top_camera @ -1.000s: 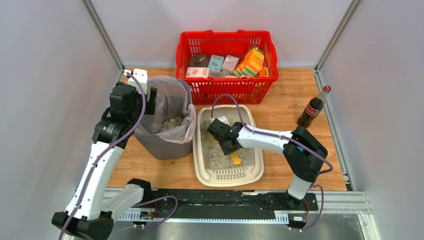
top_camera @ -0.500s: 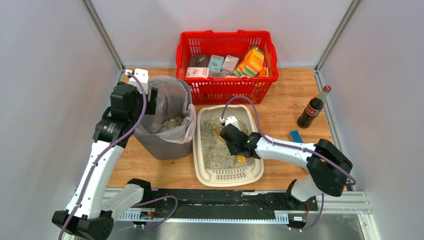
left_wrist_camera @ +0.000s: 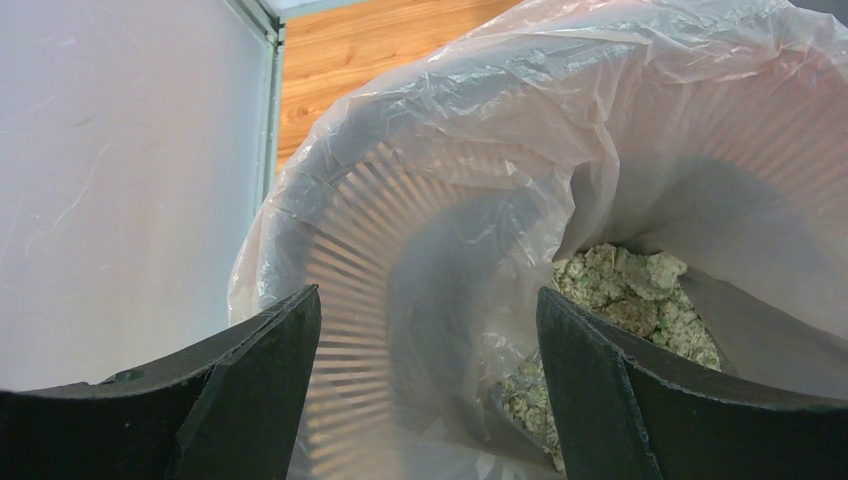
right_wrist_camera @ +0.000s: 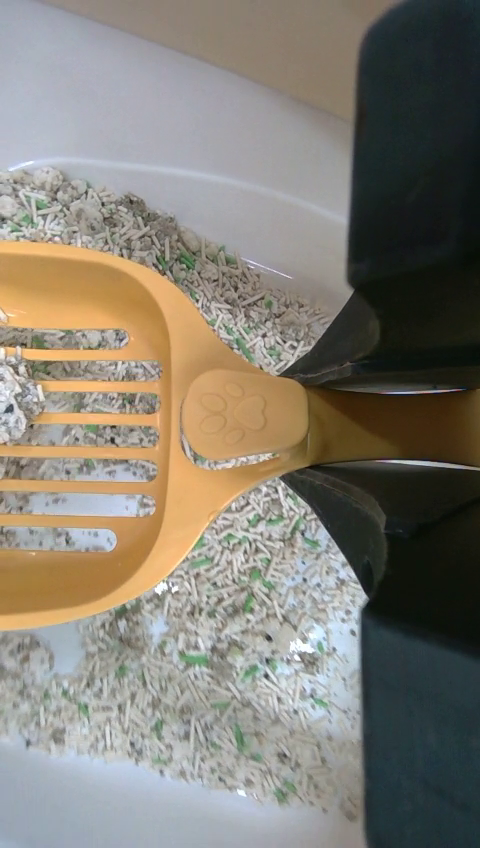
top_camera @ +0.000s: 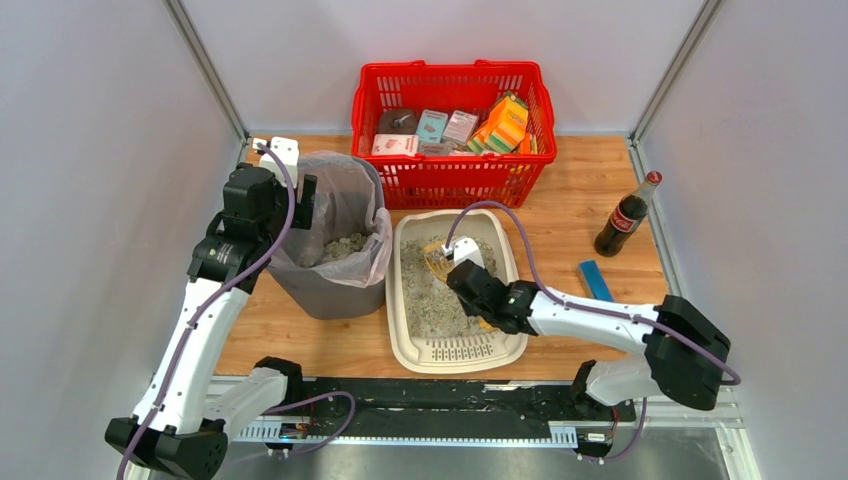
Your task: Clean the litter box
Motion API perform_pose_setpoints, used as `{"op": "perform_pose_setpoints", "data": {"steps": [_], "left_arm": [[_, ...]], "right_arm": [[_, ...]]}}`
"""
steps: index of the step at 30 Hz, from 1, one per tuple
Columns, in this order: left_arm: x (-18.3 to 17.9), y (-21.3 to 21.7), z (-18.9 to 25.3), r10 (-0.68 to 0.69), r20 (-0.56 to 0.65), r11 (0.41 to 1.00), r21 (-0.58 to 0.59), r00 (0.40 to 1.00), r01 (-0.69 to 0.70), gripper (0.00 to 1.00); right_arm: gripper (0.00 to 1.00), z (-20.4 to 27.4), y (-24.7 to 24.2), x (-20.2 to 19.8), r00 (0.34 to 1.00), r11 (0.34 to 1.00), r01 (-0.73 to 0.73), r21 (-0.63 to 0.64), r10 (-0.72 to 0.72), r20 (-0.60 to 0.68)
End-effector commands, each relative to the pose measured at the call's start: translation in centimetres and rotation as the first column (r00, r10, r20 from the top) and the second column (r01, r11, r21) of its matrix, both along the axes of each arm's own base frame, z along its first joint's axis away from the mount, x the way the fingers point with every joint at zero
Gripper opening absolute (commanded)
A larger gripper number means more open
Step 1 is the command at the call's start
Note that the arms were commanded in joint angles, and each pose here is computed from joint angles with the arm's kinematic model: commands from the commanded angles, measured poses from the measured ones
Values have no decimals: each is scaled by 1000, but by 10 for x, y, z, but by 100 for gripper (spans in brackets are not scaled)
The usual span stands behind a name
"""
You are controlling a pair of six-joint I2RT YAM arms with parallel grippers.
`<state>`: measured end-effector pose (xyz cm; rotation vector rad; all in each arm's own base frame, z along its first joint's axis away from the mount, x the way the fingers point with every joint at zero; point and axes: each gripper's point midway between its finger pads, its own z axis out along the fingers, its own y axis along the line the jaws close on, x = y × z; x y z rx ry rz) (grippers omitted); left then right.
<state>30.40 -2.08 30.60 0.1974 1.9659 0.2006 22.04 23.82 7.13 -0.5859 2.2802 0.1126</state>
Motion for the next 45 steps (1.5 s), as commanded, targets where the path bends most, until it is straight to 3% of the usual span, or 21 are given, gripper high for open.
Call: {"op": "perform_pose_setpoints", "data": {"steps": [1,5,11,15,17,21,24,26,28,30,33,35,36,37,38,39,42,43,44,45], "left_arm": [[3,-4,4,-14,20,1000,-8,1000,14,86],[2,-3,5,-15,25,1000,-8,1000,15,86],[2,-3,5,-15,29,1000,-9,999,15,86],[2,-4,7,-19,34,1000,-15,999,19,86],[2,-5,6,-22,32,1000,-16,999,22,86],[2,-5,6,-22,32,1000,-16,999,22,86],[2,-6,7,-28,35,999,-21,999,29,86],[1,-6,7,-28,33,999,-20,999,29,86],[1,-6,7,-26,33,999,-18,999,27,86],[0,-5,9,-25,43,999,-21,999,26,86],[0,-7,10,-30,50,999,-30,998,32,86],[0,-7,10,-32,50,999,-30,998,33,86],[0,-8,10,-33,48,999,-30,998,35,86],[0,-7,10,-31,50,999,-28,998,33,86],[0,-7,10,-30,50,999,-30,998,32,86],[-1,-7,11,-32,52,999,-30,998,34,86],[0,-9,10,-38,49,999,-34,998,40,86],[0,-9,10,-41,49,998,-35,998,43,86],[0,-9,10,-41,47,998,-37,998,42,86],[0,-9,10,-38,48,999,-36,998,39,86]], "right_arm": [[0,33,6,6,993,996,11,86,-21,117],[0,41,9,-3,992,995,-13,99,1,123],[0,41,-6,-14,989,1000,3,-22,1,149],[0,53,4,-21,987,997,-40,63,30,156],[0,53,13,-30,981,996,-91,15,87,174],[0,60,-16,-15,974,996,53,-77,-35,223],[0,66,7,-25,982,998,-55,42,47,181],[0,58,22,-39,976,990,-144,1,142,167],[0,64,-2,-26,975,993,-16,-115,41,219],[0,66,-15,-20,972,991,37,-131,-5,236],[0,70,16,-34,977,993,-117,20,111,182],[0,69,28,-43,966,984,-179,0,176,192],[0,64,11,-40,974,990,-119,-79,131,184],[0,69,-11,-21,965,987,16,-160,26,261],[0,72,-21,-16,961,981,62,-182,-9,276],[0,72,-25,-14,964,982,71,-172,-24,265],[0,68,16,-33,978,991,-126,33,118,171],[0,65,30,-46,967,976,-214,48,205,152],[0,59,30,-45,967,980,-201,1,199,157],[0,66,7,-31,973,991,-87,-102,106,204]]}}
